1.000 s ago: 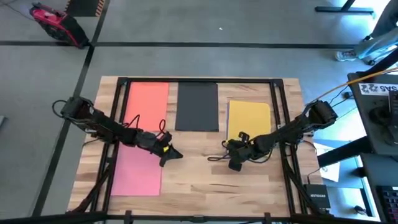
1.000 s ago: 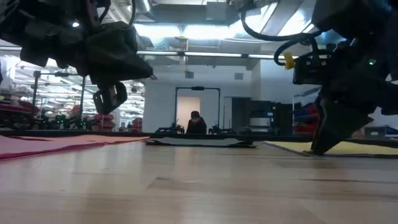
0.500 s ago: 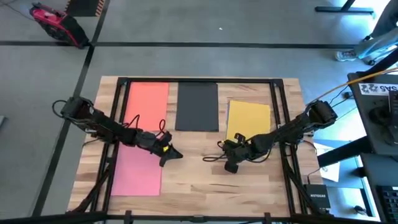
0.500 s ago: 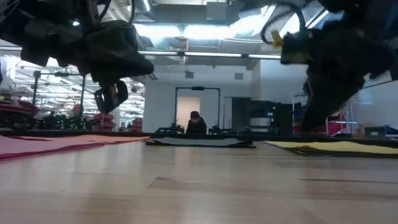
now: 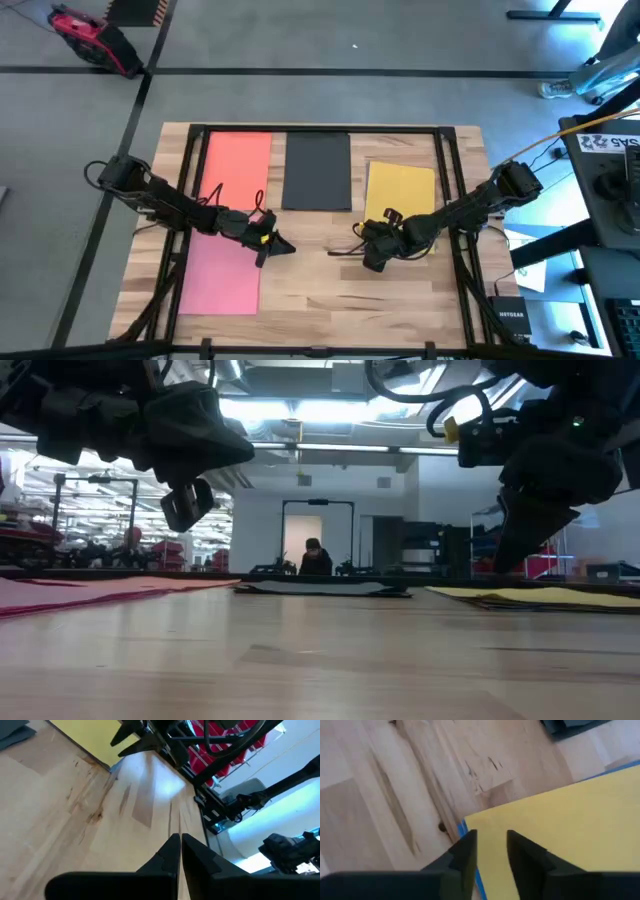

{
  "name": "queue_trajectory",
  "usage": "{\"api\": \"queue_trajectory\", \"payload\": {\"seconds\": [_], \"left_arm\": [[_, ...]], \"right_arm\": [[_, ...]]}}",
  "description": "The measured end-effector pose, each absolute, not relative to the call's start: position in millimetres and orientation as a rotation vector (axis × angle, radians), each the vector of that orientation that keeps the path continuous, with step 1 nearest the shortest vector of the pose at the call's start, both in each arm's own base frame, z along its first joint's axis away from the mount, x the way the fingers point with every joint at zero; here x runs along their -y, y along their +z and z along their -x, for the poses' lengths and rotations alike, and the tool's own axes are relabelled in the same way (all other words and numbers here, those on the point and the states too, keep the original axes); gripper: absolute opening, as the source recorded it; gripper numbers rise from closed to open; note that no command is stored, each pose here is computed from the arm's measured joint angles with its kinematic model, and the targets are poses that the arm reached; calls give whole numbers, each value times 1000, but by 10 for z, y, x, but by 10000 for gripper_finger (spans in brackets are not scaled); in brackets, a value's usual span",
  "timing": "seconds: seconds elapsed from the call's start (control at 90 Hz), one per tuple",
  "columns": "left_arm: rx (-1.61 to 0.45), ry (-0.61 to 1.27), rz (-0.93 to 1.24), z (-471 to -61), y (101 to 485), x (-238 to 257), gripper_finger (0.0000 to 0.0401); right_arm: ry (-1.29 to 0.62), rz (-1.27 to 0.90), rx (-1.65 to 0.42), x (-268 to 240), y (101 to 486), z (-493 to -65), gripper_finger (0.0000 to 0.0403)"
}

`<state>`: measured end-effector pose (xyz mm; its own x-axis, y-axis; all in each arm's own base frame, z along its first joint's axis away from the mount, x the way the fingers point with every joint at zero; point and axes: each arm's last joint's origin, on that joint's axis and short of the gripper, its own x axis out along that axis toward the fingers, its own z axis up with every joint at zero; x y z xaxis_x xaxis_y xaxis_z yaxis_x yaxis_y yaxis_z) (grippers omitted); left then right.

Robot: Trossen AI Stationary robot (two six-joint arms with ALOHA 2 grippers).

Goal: Organize paper
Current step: Move the yellow color paper to the bottom center of the table

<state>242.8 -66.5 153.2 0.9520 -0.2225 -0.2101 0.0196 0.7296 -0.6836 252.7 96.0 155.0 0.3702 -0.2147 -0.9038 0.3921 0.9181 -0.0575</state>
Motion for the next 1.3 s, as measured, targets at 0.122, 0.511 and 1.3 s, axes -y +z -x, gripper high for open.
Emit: {"api": "queue_trajectory", "payload": {"seconds": [0.122,0.511,1.3], "left_arm": [[-302,-148,738,-2426,1524,669,0],[-346,-138,730,-2415,1484,671,0],[-336,-142,733,-2418,1493,669,0]], "right_arm": [[-363,-186,-1135,-987,1487,-2570,132],[-381,-161,-1184,-1001,1297,-2611,102],[-91,-362,-1005,-1446,1641,-2865,0]]}}
